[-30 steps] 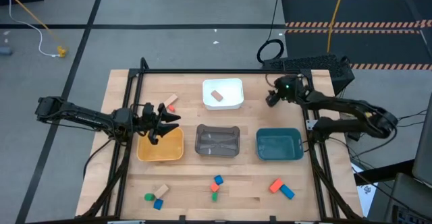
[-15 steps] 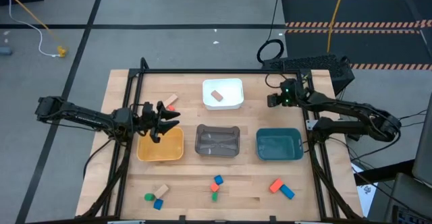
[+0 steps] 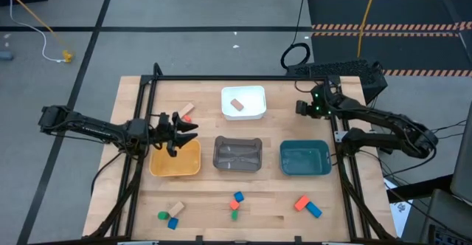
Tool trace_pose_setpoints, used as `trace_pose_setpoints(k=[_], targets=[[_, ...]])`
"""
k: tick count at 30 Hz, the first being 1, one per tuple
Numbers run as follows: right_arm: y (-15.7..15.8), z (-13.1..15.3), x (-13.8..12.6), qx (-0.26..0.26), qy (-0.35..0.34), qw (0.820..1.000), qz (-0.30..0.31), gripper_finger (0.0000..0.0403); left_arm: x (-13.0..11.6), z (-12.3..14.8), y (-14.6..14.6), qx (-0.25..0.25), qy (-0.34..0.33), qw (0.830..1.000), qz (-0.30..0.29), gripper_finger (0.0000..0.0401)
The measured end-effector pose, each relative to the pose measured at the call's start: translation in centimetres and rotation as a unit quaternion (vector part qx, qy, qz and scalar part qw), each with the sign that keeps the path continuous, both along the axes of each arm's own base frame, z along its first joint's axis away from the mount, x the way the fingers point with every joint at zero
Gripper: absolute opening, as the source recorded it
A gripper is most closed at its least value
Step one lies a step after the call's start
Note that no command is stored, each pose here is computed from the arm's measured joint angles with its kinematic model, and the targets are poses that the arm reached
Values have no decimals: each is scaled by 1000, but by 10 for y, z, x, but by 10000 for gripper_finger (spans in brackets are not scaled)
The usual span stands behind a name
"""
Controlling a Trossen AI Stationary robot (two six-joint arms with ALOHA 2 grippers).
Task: Sort & place blocks by color
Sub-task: Put the top green triangular block into the dark blue bin
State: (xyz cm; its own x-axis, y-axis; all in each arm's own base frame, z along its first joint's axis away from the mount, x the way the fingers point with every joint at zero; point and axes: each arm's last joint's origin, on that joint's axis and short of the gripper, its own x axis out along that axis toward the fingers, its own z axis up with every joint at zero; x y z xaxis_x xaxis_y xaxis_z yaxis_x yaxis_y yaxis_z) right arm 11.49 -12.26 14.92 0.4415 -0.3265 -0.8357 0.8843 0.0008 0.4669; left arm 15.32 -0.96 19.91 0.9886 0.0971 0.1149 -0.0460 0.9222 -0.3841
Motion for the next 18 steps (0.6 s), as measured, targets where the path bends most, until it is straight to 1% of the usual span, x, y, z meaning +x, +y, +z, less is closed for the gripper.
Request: trace_pose_setpoints(k=[4, 7, 12, 18], targets=[[-7, 13, 3, -15, -11, 1000, -7, 181, 0, 0, 2, 4, 0, 1000, 8, 200], [-10, 19, 4, -18, -20, 1000, -16, 181, 0, 0, 5, 18, 2, 1000, 17, 200], [-10, 15, 5, 10, -12, 998, -55, 181, 0, 0, 10, 27, 3, 999, 36, 200], [-6, 6, 13, 15, 21, 997, -73, 181, 0, 0, 14, 28, 3, 999, 38, 200]])
